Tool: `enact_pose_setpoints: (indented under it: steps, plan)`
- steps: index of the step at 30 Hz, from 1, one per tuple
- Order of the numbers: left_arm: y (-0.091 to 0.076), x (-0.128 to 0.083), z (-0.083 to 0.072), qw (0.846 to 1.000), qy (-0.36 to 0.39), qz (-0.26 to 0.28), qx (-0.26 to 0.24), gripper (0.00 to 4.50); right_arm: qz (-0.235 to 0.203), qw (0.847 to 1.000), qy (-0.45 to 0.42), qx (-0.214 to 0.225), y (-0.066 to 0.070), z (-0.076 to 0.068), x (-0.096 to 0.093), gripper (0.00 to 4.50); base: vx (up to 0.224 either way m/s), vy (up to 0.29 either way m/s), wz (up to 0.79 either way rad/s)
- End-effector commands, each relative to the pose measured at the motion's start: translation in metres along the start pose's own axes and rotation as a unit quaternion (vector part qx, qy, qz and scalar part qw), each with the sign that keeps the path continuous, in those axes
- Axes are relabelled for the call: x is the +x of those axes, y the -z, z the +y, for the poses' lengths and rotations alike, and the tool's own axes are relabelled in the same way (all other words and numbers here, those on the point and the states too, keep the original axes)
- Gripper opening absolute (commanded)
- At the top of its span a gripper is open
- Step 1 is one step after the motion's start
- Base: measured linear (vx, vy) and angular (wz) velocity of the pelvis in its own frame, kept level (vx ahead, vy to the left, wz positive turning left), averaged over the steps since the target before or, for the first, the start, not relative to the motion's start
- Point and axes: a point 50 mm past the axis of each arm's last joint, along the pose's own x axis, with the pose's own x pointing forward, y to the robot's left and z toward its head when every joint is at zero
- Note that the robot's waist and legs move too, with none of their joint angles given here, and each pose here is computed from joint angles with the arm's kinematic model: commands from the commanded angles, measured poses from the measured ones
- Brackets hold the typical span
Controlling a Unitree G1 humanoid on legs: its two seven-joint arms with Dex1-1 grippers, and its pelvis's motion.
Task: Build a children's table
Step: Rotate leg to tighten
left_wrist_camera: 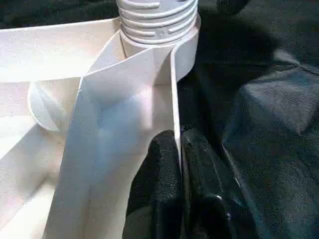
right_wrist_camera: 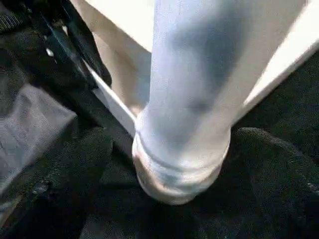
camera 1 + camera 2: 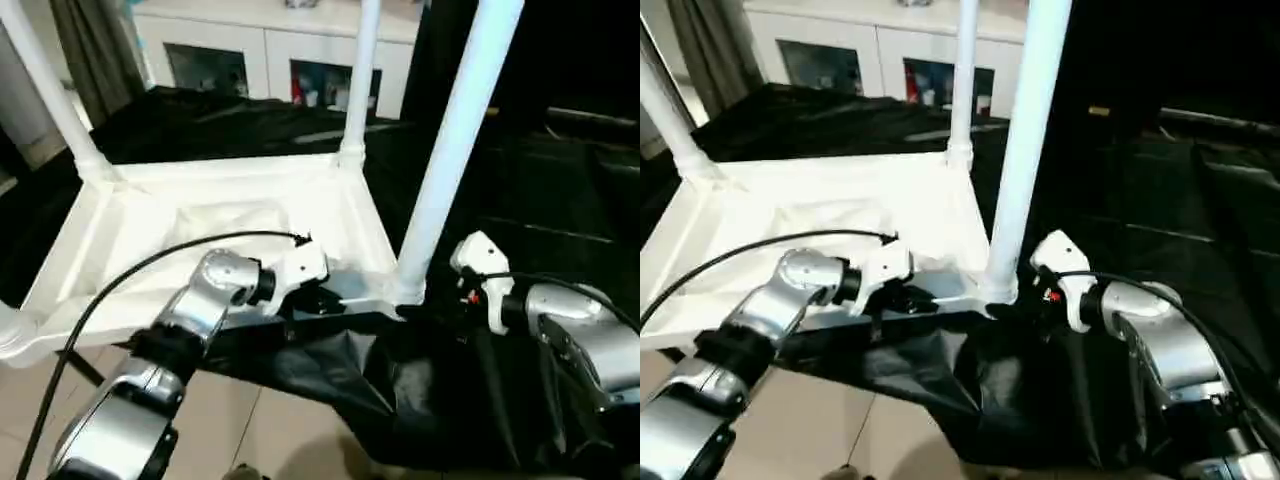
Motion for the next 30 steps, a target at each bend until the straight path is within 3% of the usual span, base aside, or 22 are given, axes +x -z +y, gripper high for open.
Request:
enact_pose_setpoints:
  steps: [1,16,26,30]
  plan:
    - [-0.023,-0.004,0.005,0.998,-0.005,-0.05,0.033,0.0,-0.01,1.0,0.004,0.004,-0.005,-0.002,-0.003,4.02,0.0,0.0,0.0]
    - [-0.024,-0.001,0.001,0.998,0.005,-0.049,0.033,0.0,-0.02,1.0,-0.005,0.021,-0.001,0.002,0.006,2.79,0.0,0.0,0.0]
    - [-0.022,-0.001,-0.002,0.998,0.011,-0.047,0.03,0.0,-0.019,0.999,-0.007,0.025,0.003,0.006,0.011,2.58,0.0,0.0,0.0]
    - [-0.022,-0.001,-0.003,0.998,0.01,-0.047,0.029,0.0,-0.026,0.999,-0.005,0.039,0.002,0.005,0.012,3.06,0.0,0.0,0.0]
